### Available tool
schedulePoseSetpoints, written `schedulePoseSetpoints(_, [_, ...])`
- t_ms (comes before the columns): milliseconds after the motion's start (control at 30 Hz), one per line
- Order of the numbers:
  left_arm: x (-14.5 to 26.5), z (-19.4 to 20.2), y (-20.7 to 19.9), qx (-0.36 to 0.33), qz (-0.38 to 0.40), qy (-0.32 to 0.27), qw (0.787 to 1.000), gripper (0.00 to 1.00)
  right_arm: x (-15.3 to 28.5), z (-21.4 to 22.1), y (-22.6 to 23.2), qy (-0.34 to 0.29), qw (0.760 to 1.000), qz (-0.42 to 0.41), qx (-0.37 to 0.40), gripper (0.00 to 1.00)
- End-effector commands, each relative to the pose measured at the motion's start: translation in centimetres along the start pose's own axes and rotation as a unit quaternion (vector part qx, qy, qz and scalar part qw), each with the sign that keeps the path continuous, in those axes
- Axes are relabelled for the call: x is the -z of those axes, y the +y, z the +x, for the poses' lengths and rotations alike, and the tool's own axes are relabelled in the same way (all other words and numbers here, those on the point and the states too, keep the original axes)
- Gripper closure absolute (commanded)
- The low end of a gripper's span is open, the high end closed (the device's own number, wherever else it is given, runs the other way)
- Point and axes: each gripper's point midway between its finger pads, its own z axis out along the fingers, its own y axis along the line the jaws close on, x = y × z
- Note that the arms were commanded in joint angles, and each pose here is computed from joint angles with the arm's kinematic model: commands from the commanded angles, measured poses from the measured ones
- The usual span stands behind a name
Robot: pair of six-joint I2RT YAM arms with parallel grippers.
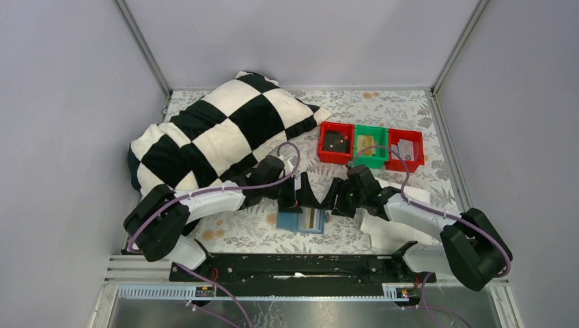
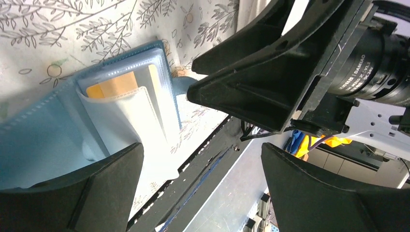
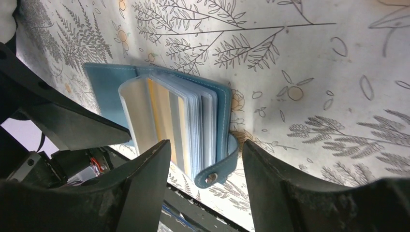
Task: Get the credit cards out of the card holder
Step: Remove the credit card from the card holder.
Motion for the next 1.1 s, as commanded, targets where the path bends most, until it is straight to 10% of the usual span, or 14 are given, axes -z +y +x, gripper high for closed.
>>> schedulePoseSetpoints(0, [0.4,-2.1,-1.7,-0.031,0.009,-0.033,0.999,0.05,1.5,-0.5,-1.1,-0.027,0.999,0.038,0.026,0.37])
schedulePoseSetpoints(1067, [8.2,-5.2,-0.4,-0.024,-0.046,-0.137,0.989,0.04,-0.5,1.8,7.8,0.024,0.992,-0.099,0.076,0.4])
